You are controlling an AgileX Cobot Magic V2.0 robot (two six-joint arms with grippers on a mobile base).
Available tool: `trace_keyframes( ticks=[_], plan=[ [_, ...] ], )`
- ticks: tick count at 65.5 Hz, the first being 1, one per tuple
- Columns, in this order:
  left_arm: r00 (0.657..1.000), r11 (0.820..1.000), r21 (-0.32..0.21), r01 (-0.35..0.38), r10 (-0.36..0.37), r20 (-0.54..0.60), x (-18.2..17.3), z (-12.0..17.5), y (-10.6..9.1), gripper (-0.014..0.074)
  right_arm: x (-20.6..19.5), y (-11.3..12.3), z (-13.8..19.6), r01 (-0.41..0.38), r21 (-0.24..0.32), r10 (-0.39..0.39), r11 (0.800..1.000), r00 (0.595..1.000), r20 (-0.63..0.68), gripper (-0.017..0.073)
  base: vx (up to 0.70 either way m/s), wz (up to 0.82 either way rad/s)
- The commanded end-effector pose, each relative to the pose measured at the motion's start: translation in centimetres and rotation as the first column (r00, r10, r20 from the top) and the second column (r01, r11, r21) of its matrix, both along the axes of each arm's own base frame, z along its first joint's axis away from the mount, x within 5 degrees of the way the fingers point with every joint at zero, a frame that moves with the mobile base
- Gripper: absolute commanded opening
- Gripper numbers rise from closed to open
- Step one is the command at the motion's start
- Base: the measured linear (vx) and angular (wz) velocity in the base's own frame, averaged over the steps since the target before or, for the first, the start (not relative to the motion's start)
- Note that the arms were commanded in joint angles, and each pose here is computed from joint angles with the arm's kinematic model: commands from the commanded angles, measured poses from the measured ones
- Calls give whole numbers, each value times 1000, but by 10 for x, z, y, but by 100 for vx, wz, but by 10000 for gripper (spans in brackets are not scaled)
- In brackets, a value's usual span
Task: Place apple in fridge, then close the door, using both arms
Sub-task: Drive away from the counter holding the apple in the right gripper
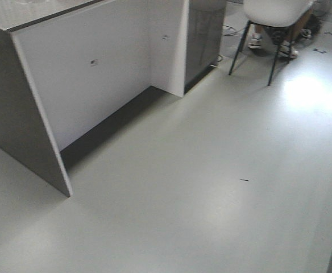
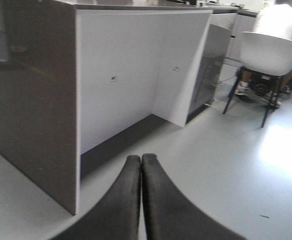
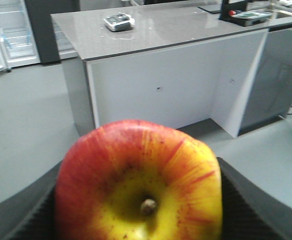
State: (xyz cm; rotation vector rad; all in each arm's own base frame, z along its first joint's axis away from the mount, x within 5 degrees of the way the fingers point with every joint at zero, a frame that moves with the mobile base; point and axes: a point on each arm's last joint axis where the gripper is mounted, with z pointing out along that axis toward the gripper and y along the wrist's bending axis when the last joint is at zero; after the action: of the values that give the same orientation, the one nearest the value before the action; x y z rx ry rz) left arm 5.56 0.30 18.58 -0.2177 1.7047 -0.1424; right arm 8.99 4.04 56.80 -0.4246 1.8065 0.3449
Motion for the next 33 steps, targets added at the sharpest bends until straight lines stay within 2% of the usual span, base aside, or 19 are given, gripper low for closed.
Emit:
trace_keyframes(
  ticks=[1,33],
  plan=[
    [995,1000,-4,14,-13,100,-1,13,-1,-6,-1,0,11,4,33,-7,999,996,87,-9,-2,38],
    [995,1000,-4,14,-13,100,-1,13,-1,-6,-1,0,11,4,33,-7,999,996,87,-9,-1,36]
  ],
)
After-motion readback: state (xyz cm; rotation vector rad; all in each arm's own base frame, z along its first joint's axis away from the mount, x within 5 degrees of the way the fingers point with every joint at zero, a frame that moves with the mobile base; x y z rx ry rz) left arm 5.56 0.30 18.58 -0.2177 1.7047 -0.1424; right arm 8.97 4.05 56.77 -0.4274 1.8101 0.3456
